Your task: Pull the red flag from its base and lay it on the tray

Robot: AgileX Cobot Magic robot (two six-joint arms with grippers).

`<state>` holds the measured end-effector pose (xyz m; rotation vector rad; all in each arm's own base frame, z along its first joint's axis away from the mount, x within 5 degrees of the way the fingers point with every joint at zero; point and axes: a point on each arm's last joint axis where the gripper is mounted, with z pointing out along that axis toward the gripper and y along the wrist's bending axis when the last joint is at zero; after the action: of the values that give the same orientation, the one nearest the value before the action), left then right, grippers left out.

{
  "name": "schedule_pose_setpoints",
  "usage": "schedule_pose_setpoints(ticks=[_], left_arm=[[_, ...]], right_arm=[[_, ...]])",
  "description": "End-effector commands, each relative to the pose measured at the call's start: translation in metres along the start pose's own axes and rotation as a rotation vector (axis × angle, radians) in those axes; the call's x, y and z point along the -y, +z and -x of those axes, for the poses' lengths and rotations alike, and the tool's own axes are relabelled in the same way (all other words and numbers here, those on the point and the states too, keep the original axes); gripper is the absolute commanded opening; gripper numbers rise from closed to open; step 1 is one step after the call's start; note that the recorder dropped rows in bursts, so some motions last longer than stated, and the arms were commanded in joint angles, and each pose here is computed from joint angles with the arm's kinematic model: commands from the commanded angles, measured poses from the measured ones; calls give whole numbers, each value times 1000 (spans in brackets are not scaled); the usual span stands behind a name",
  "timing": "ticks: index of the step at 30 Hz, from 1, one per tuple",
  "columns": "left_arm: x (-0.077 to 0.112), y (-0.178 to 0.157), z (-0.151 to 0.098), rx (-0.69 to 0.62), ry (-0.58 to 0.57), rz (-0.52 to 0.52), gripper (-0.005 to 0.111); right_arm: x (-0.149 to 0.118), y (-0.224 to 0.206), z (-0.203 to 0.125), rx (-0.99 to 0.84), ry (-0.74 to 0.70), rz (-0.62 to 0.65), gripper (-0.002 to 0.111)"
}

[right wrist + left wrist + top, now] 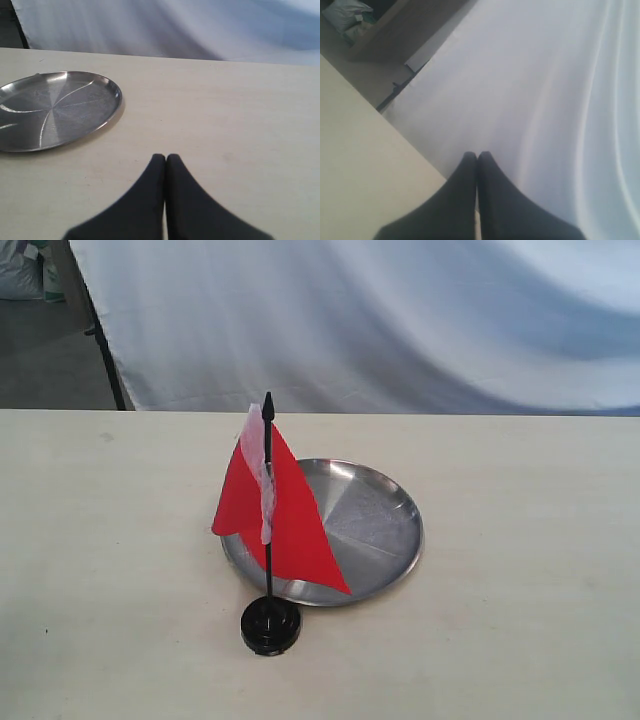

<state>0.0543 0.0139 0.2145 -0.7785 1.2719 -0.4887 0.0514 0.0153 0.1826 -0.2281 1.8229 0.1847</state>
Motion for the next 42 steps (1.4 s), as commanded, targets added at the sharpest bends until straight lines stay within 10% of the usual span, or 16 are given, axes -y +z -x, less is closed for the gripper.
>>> schedule_pose_setpoints(ticks=[1,16,31,42], left_arm=[[0,0,0,6,-23,-2,0],[36,-6,30,78,-13,-99,0],[94,-32,64,30,476,-211,0],[147,-32,43,-162,687,-837,0]], right_arm=[[0,0,-1,4,0,2,0],[0,0,-1,4,0,2,0],[0,0,-1,4,0,2,0],[0,0,-1,4,0,2,0]])
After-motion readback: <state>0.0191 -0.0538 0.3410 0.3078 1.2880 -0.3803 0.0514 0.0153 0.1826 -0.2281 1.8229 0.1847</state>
